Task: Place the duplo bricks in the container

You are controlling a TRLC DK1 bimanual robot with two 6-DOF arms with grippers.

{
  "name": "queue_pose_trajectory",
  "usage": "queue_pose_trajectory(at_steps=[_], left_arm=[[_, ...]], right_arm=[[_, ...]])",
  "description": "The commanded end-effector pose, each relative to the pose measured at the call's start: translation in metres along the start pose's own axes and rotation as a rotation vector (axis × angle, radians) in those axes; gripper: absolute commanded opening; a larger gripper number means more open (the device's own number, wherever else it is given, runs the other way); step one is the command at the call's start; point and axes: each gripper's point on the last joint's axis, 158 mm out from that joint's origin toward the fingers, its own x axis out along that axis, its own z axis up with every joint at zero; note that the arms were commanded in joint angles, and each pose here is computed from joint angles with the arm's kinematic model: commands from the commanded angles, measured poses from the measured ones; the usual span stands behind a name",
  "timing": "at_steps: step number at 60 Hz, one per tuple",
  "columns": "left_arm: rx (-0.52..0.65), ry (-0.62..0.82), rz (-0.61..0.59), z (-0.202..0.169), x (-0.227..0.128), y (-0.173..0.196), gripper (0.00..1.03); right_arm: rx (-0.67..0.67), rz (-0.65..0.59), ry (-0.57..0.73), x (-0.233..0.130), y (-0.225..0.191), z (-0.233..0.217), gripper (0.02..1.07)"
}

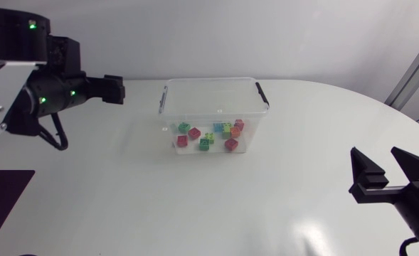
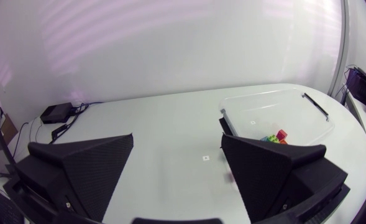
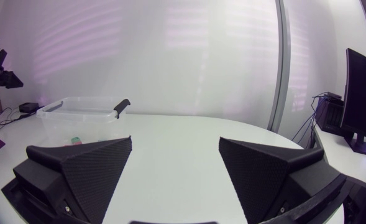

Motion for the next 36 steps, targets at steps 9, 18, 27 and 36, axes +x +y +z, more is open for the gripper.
queue_pose_trajectory(at_steps=[9,18,27,36], left_arm=[[0.014,-0.063,0.045,-0.03,-0.03,0.026,1.0],[0.018,-0.116,0.072,-0.047,-0.051,0.038,1.0],[0.011,-0.154,0.113,-0.064,-0.068,0.053,1.0],[0.021,-0.2,0.133,-0.083,-0.083,0.059,1.0]], right_arm=[[-0.026,0.005,0.001,0.0,0.001,-0.011,1.03],[-0.03,0.005,-0.004,-0.001,0.001,-0.012,1.03],[-0.04,0.003,-0.012,-0.001,0.001,-0.013,1.03],[-0.049,-0.002,-0.013,-0.001,0.0,-0.017,1.03]])
